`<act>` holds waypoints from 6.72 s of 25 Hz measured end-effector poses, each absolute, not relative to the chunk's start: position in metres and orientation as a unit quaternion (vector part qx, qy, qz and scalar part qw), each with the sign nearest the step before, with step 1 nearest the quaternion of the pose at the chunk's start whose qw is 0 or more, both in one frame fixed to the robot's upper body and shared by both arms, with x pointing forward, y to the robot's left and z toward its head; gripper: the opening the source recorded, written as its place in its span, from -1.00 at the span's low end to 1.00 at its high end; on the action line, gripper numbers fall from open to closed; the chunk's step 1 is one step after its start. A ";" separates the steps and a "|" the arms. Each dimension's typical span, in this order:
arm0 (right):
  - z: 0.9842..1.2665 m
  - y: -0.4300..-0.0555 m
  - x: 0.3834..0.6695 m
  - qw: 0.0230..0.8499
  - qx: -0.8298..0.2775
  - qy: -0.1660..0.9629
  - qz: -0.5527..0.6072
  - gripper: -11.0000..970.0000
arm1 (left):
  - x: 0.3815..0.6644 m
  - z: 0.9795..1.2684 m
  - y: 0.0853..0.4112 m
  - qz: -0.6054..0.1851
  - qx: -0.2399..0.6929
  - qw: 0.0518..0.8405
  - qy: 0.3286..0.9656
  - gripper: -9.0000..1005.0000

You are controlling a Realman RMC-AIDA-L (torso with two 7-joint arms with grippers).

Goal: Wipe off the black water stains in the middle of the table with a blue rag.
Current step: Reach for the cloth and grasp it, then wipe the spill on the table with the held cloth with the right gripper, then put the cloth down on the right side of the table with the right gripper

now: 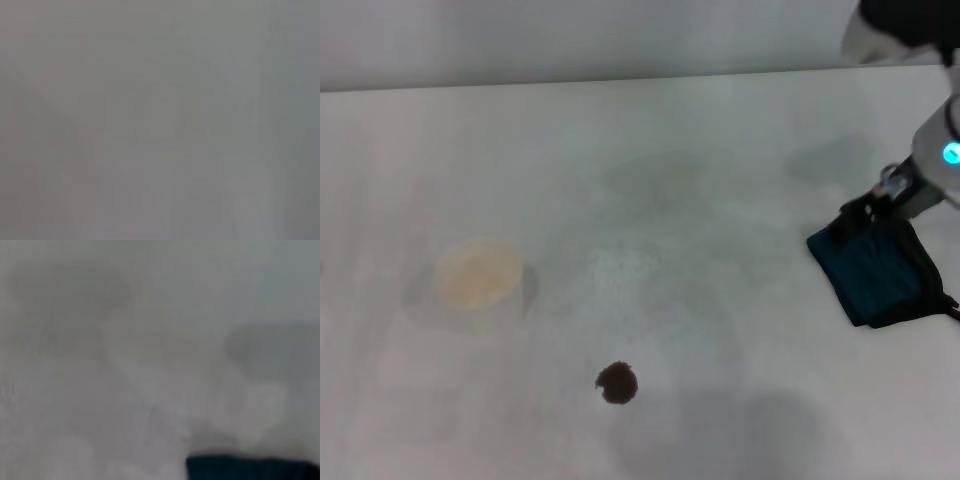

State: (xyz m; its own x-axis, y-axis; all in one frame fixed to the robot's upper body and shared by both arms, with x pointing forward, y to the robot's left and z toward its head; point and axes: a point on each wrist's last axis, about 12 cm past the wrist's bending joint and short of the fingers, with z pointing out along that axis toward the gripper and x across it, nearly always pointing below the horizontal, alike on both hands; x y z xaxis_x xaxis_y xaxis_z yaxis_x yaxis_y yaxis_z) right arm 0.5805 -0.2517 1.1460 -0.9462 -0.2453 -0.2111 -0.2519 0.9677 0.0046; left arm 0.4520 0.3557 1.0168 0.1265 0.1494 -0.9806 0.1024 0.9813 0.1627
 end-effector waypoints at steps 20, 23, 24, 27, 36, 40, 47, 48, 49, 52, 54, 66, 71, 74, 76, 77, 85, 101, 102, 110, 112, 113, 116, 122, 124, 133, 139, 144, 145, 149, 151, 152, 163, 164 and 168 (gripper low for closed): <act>1.108 -0.263 0.577 0.059 -0.097 0.993 -0.014 0.52 | 0.458 1.020 0.360 0.030 0.112 0.741 0.661 0.72; 1.106 -0.263 0.577 0.058 -0.097 0.993 -0.015 0.48 | 0.460 1.020 0.359 0.029 0.113 0.742 0.660 0.72; 1.106 -0.263 0.577 0.058 -0.098 0.993 -0.016 0.39 | 0.460 1.020 0.359 0.029 0.114 0.742 0.660 0.72; 1.107 -0.262 0.578 0.058 -0.100 0.993 -0.017 0.12 | 0.461 1.021 0.359 0.029 0.114 0.743 0.659 0.72; 1.110 -0.256 0.580 0.061 -0.109 0.992 -0.017 -0.35 | 0.462 1.022 0.360 0.031 0.113 0.744 0.658 0.72; 1.116 -0.244 0.582 0.069 -0.128 0.989 -0.007 -0.59 | 0.462 1.022 0.361 0.032 0.112 0.744 0.658 0.72; 1.130 -0.214 0.581 0.089 -0.169 0.981 0.032 -0.83 | 0.462 1.022 0.361 0.032 0.112 0.745 0.657 0.72; 1.132 -0.209 0.580 0.093 -0.175 0.979 0.038 -0.84 | 0.462 1.022 0.361 0.032 0.112 0.745 0.657 0.72; 1.134 -0.204 0.579 0.096 -0.182 0.978 0.044 -0.84 | 0.462 1.022 0.361 0.032 0.112 0.745 0.657 0.72; 1.139 -0.190 0.574 0.100 -0.201 0.972 0.061 -0.84 | 0.464 1.023 0.360 0.031 0.112 0.745 0.657 0.72; 1.141 -0.180 0.570 0.101 -0.215 0.969 0.069 -0.84 | 0.465 1.023 0.359 0.031 0.113 0.746 0.656 0.72; 1.139 -0.100 0.537 0.098 -0.310 0.931 0.167 -0.84 | 0.474 1.024 0.355 0.027 0.118 0.742 0.659 0.72; 1.130 -0.079 0.531 0.090 -0.328 0.924 0.176 -0.84 | 0.480 1.025 0.354 0.027 0.121 0.741 0.660 0.72; 1.120 -0.073 0.530 0.083 -0.330 0.924 0.175 -0.84 | 0.486 1.027 0.354 0.029 0.125 0.739 0.661 0.72; 1.112 -0.070 0.529 0.078 -0.329 0.924 0.176 -0.84 | 0.487 1.027 0.353 0.029 0.126 0.739 0.661 0.72; 1.108 -0.070 0.530 0.075 -0.328 0.925 0.176 -0.85 | 0.488 1.027 0.353 0.029 0.127 0.740 0.660 0.72; 1.104 -0.076 0.534 0.069 -0.312 0.932 0.171 -0.84 | 0.489 1.029 0.357 0.037 0.132 0.739 0.660 0.72; 1.110 -0.090 0.532 0.073 -0.305 0.940 0.132 -0.84 | 0.487 1.025 0.360 0.044 0.127 0.730 0.670 0.72; 1.109 -0.086 0.530 0.073 -0.309 0.938 0.140 -0.84 | 0.487 1.025 0.360 0.043 0.127 0.730 0.670 0.72; 1.103 -0.064 0.511 0.057 -0.340 0.923 0.170 -0.84 | 0.489 1.025 0.357 0.040 0.129 0.731 0.669 0.72; 1.102 -0.059 0.507 0.052 -0.350 0.919 0.175 -0.84 | 0.489 1.026 0.357 0.040 0.128 0.731 0.669 0.72; 1.101 -0.057 0.505 0.049 -0.353 0.918 0.175 -0.84 | 0.489 1.026 0.357 0.040 0.128 0.731 0.669 0.72; 1.099 -0.055 0.504 0.044 -0.356 0.918 0.171 -0.84 | 0.489 1.026 0.357 0.041 0.127 0.732 0.668 0.72; 1.112 -0.064 0.514 0.062 -0.348 0.923 0.151 -0.84 | 0.484 1.024 0.361 0.047 0.125 0.728 0.672 0.72; 1.117 -0.074 0.519 0.071 -0.338 0.929 0.136 -0.84 | 0.485 1.024 0.361 0.047 0.125 0.728 0.672 0.72; 1.123 -0.123 0.543 0.092 -0.275 0.955 0.066 -0.84 | 0.488 1.025 0.361 0.050 0.122 0.727 0.674 0.72; 1.137 -0.166 0.552 0.113 -0.224 0.967 0.034 -0.85 | 0.491 1.025 0.361 0.051 0.120 0.727 0.675 0.72; 1.146 -0.194 0.559 0.123 -0.188 0.974 0.001 -0.84 | 0.492 1.026 0.361 0.051 0.121 0.727 0.674 0.72; 1.146 -0.200 0.561 0.122 -0.181 0.976 -0.006 -0.84 | 0.493 1.026 0.361 0.051 0.120 0.726 0.675 0.72; 1.145 -0.217 0.564 0.117 -0.162 0.980 -0.016 -0.82 | 0.495 1.025 0.360 0.052 0.120 0.724 0.678 0.72; 1.144 -0.222 0.565 0.115 -0.156 0.981 -0.015 -0.82 | 0.496 1.025 0.360 0.052 0.120 0.723 0.678 0.72; 1.143 -0.225 0.566 0.114 -0.154 0.981 -0.014 -0.81 | 0.496 1.025 0.360 0.052 0.120 0.723 0.679 0.72; 1.129 -0.235 0.571 0.109 -0.150 0.982 -0.018 -0.77 | 0.501 1.027 0.358 0.050 0.122 0.725 0.676 0.72; 1.129 -0.236 0.570 0.111 -0.150 0.982 -0.015 -0.76 | 0.501 1.027 0.358 0.050 0.122 0.725 0.676 0.72; 1.135 -0.238 0.570 0.129 -0.146 0.981 -0.004 -0.75 | 0.501 1.027 0.358 0.050 0.122 0.725 0.676 0.72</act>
State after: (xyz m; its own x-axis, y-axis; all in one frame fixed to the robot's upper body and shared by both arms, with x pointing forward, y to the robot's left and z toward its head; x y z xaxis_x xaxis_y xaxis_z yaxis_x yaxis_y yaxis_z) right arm 0.5698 -0.2379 1.1349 -0.9242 -0.2877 -0.2511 -0.2855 0.9573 -0.0461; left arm 0.5008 0.3577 1.0273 0.0803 0.2375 -0.9681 0.0939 0.9651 0.2446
